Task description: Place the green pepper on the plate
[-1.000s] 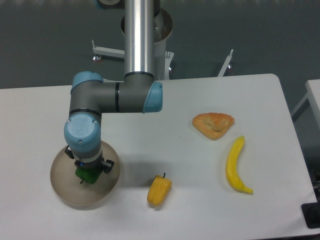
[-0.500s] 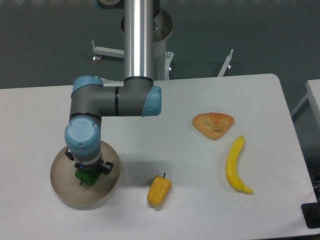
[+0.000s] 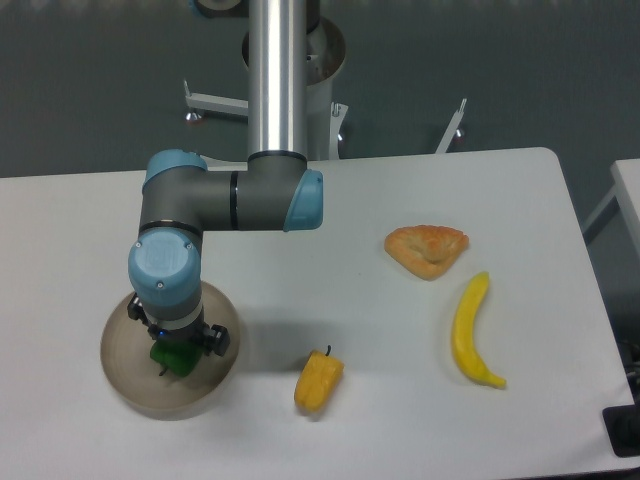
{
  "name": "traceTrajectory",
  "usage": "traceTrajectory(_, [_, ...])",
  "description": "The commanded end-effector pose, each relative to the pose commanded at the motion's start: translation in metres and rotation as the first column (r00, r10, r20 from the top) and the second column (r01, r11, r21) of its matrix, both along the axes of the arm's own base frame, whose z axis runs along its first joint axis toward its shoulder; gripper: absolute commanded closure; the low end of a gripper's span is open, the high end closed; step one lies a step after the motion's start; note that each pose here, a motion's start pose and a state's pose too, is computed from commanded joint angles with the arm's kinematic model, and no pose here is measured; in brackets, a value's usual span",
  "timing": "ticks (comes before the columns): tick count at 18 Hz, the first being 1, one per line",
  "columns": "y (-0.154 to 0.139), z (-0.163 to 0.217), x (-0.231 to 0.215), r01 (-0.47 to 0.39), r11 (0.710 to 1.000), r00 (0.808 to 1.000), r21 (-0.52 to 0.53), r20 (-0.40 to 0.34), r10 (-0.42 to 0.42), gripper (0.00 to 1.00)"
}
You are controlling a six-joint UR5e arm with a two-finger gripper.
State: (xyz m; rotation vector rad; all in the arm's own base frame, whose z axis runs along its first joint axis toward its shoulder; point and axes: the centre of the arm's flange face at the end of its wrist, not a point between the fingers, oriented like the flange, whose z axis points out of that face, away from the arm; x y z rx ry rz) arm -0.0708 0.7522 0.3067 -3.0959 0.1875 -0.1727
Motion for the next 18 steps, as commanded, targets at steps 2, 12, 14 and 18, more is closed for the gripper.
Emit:
traceTrajectory(2, [-0.005, 0.022, -0.041, -0.037, 0.999, 0.999, 0.037, -0.023, 0.037, 0.00])
traceTrajectory(12, [-0.048, 0.070, -0.196, 0.077, 0.994, 0.984, 0.072, -0.168, -0.064, 0.00])
traceTrajectory(14, [-0.053, 0.074, -0.215, 0.129, 0.989, 0.974, 0.065, -0.193, -0.115, 0.00])
traceTrajectory(18, [-0.057, 0.072, -0.235, 0.209, 0.976, 0.957, 0.056, -0.215, -0.193, 0.00])
